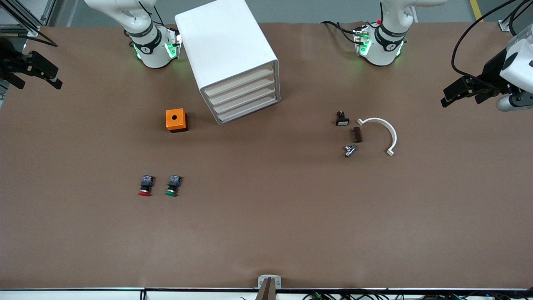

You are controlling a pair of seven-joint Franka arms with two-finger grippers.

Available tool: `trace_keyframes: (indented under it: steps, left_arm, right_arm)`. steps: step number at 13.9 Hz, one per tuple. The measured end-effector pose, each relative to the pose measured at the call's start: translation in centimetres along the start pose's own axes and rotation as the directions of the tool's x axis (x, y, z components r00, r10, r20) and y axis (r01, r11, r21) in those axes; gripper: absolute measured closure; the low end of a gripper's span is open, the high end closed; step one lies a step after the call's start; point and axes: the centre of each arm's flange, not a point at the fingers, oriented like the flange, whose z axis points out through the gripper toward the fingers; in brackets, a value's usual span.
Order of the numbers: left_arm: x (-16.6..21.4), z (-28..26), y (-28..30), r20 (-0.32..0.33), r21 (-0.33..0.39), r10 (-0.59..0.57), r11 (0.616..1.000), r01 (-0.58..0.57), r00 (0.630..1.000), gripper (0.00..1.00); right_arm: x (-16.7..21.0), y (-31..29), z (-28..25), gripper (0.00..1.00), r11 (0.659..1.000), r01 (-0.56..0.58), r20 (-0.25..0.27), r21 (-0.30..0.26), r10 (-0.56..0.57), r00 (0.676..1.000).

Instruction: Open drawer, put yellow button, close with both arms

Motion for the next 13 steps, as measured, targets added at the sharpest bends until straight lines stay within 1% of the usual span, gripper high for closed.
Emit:
trace_keyframes:
  steps: [6, 9, 13]
  left_arm:
    - [0.4, -1.8, 0.2, -0.050, -0.008, 0.003, 1.000, -0.003, 0.999, 0.00]
    - [2.1, -1.7, 0.6, -0.064, -0.008, 0.016, 1.000, -0.016, 0.998, 0.00]
    - [4.2, -1.5, 1.0, -0.117, -0.017, 0.017, 1.000, -0.020, 0.993, 0.00]
  right_arm:
    - [0.4, -0.7, -0.5, 0.00, 1.000, 0.013, 0.017, -0.002, -0.013, 1.000]
    - [1.0, -0.4, -0.7, 0.00, 1.000, 0.005, 0.022, -0.003, -0.005, 1.000]
    - [2.0, 0.0, -0.7, 0.00, 1.000, -0.006, 0.045, -0.005, 0.006, 0.999]
